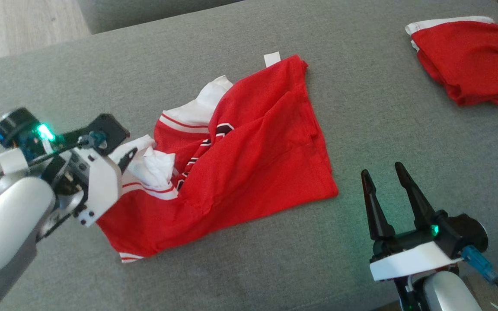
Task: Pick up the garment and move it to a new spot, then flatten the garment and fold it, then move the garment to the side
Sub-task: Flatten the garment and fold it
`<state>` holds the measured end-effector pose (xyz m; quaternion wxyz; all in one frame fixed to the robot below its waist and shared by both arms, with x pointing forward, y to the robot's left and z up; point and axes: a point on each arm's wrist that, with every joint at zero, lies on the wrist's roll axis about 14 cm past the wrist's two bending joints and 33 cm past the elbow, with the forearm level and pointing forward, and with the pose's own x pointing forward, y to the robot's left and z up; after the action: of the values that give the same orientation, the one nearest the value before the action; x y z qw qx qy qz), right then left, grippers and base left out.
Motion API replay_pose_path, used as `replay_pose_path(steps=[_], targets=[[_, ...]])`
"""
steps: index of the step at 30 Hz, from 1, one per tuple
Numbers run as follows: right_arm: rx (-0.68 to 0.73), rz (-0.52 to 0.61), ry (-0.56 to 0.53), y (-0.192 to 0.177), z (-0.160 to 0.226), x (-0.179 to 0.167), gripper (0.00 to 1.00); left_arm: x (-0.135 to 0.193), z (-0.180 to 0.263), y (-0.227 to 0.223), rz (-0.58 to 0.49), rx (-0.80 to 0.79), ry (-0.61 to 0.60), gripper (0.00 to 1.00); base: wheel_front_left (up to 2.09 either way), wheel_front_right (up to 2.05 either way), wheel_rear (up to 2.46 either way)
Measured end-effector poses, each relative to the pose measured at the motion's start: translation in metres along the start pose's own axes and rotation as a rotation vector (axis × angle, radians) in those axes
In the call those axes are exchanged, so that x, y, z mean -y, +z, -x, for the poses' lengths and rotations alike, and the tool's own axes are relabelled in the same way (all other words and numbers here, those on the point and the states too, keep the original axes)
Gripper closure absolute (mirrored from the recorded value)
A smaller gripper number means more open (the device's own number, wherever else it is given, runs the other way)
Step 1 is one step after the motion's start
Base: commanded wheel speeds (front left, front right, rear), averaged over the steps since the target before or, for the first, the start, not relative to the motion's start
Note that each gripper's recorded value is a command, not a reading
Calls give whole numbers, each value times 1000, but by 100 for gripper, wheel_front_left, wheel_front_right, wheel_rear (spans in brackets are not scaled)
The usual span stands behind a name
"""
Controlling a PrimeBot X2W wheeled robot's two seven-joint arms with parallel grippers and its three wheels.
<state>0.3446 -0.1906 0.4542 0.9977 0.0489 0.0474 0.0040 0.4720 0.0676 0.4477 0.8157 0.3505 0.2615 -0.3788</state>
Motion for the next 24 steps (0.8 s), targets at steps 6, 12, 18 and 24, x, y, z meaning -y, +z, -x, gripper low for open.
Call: replay_pose_path(steps=[6,12,18,24], targets=[[-8,-10,-16,-2,2,3,0,16,-5,-9,-5,-48,-63,0,0,0,0],[-19,-10,-31,-5,4,7,0,16,-11,-21,-43,-103,-67,0,0,0,0],[-18,-5,-34,-5,-1,9,0,24,-26,-24,-80,-111,-86,0,0,0,0],[-24,-1,-39,-6,-3,10,0,13,-40,-15,-117,-90,-63,0,0,0,0]])
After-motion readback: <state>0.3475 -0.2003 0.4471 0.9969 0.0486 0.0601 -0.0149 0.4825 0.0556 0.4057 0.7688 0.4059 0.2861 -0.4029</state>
